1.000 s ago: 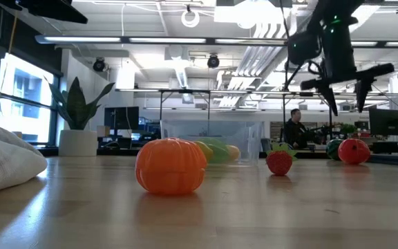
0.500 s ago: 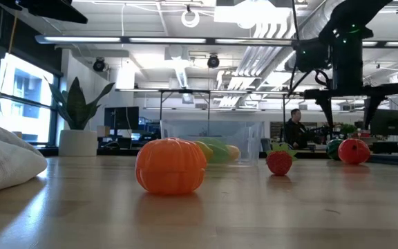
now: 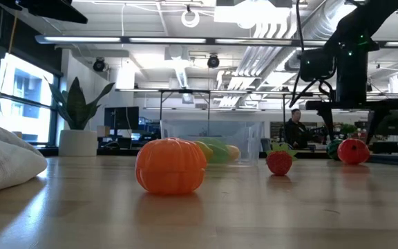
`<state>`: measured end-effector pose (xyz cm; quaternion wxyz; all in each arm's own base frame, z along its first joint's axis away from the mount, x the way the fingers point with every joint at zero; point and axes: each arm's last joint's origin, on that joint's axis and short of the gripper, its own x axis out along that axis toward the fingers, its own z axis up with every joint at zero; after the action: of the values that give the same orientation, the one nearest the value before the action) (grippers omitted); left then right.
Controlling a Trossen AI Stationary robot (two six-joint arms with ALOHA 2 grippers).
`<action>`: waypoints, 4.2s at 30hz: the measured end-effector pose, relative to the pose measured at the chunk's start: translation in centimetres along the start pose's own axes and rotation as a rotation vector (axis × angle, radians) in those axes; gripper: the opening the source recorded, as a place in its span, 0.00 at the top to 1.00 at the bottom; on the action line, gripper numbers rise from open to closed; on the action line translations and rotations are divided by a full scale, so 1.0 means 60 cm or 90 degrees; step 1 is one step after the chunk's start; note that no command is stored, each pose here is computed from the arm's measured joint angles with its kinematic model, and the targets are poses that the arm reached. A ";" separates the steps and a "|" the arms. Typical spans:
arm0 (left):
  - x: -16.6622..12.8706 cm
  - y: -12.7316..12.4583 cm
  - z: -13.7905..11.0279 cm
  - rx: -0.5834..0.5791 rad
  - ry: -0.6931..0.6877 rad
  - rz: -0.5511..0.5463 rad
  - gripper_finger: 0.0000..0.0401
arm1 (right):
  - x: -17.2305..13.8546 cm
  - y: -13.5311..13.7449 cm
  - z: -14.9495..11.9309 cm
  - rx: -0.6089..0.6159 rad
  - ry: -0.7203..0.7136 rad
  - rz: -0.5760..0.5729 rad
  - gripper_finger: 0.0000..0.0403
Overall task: Pick and placing Produce into tupperware
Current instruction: Put the apple into the transparent bin
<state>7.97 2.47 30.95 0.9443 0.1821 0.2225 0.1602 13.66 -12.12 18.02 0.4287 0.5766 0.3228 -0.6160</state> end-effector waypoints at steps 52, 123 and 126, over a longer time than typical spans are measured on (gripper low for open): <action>0.000 0.000 0.000 0.000 0.000 0.000 1.00 | 0.048 -0.010 -0.005 -0.016 -0.029 -0.014 0.24; 0.000 0.000 0.000 0.000 0.000 0.000 1.00 | 0.065 -0.015 -0.006 0.004 -0.064 0.009 0.35; 0.000 0.000 0.000 0.000 0.000 0.000 1.00 | 0.065 -0.015 -0.006 0.003 -0.065 0.011 0.35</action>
<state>7.98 2.47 30.95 0.9443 0.1823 0.2224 0.1602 13.14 -12.04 14.03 0.4486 0.5481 0.2944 -0.6416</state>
